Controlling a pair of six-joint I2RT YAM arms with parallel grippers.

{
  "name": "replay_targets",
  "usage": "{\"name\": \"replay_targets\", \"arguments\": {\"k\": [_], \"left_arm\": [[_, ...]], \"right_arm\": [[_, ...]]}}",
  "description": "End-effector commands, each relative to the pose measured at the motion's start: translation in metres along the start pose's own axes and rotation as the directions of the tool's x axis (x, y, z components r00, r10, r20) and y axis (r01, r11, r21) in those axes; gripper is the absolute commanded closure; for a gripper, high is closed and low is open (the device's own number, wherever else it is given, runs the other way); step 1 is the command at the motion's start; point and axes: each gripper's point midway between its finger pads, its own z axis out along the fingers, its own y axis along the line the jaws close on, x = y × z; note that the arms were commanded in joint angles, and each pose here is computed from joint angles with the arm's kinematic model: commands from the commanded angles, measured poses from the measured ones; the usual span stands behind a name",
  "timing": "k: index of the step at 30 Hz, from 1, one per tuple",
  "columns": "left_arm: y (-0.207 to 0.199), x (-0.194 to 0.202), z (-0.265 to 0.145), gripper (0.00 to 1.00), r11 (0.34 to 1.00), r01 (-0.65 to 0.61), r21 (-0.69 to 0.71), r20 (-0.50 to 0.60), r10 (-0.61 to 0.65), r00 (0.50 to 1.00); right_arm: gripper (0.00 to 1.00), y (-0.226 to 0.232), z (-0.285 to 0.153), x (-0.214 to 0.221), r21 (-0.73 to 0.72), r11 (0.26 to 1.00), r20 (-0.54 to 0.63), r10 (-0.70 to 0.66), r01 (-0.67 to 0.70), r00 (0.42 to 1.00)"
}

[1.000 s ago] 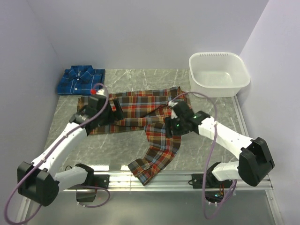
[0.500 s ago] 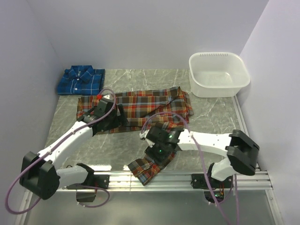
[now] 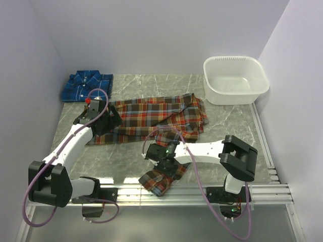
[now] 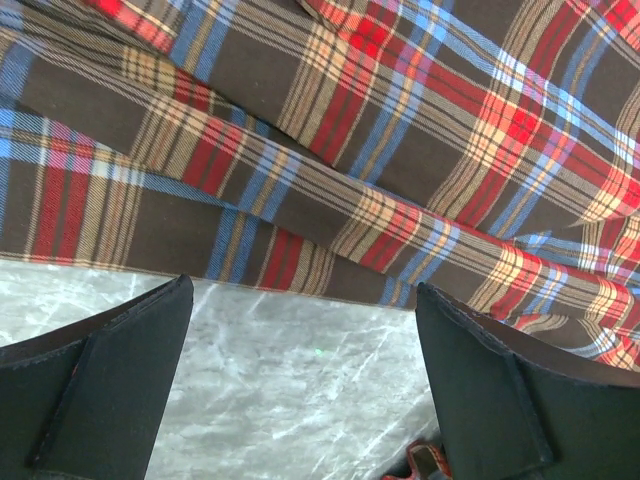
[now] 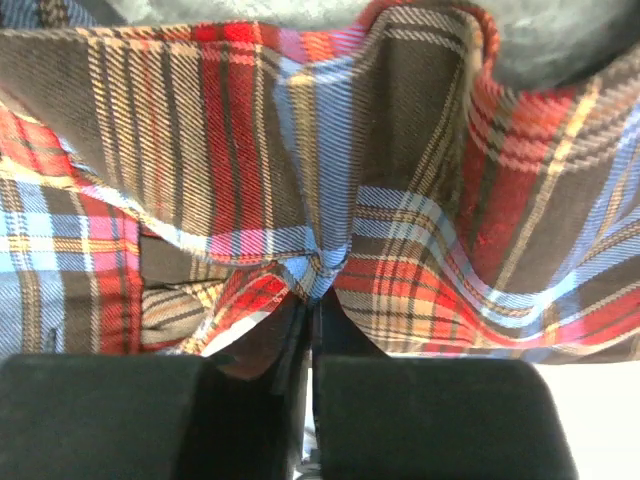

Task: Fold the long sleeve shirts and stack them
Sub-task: Fold the shirt

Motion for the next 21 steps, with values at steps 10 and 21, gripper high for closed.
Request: {"name": "replay_targets", "arguments": {"k": [10,21], "left_arm": [[0.016,-0.028,0.010,0.01,0.999,0.009,-0.033,0.038,-0.008,0.999],[0.021,-0.036,0.026,0.01,0.998,0.016,-0.056,0.020,-0.015,1.000]], "right_arm": [[1.00,-0.104,-0.124,-0.080,0.340,0.925,0.324,0.055,-0.171,0.944],[1.00,-0.227,-0.192,-0.136,0.409,0.774,0.617,0.156,-0.483,0.772]]}}
